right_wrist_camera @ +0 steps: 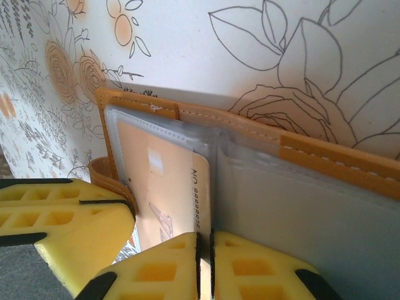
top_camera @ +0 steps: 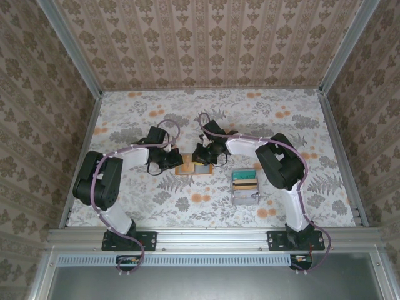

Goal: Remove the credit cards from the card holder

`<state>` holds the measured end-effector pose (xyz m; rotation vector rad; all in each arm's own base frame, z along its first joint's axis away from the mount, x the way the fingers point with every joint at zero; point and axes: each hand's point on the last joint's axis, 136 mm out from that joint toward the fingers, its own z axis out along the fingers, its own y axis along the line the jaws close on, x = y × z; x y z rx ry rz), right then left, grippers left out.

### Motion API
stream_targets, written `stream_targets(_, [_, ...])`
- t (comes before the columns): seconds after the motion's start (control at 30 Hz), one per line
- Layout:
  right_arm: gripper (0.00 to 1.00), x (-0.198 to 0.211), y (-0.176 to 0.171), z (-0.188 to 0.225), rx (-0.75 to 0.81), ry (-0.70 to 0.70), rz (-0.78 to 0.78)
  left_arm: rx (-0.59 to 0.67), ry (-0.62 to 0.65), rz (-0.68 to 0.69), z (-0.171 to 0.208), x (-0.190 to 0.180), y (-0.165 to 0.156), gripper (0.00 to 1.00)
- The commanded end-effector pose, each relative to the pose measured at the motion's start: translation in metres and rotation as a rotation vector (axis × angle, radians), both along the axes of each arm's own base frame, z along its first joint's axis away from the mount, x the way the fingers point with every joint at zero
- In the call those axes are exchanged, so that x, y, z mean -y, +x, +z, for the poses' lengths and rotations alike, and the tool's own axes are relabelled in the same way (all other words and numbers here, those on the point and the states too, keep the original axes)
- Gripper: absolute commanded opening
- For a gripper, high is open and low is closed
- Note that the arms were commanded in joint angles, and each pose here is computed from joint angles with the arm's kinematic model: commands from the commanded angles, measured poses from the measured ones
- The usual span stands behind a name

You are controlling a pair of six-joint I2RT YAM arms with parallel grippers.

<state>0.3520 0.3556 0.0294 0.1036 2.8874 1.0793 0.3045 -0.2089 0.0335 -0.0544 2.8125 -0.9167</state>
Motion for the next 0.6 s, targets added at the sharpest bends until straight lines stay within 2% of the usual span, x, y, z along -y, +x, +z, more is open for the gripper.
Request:
stream_targets(0.0, [0.08,-0.003,-0.009,-0.011,-0.044,0.009,0.010,-0.059,0.036,0.000,-0.018,-0.004,-0.014,0.02])
stream_targets(0.1, [0.00,0.003,-0.009,-0.012,-0.040,-0.007,0.002,-0.074,0.070,0.017,-0.022,-0.010,-0.015,0.00])
stream_targets(0.33, [0.00,0.024,-0.007,-0.013,-0.033,-0.036,-0.026,-0.105,0.128,0.051,-0.032,-0.025,-0.018,0.00])
stream_targets(0.57, [0.00,0.045,-0.005,-0.008,-0.019,-0.049,-0.052,-0.112,0.131,0.059,-0.033,-0.028,-0.019,0.00])
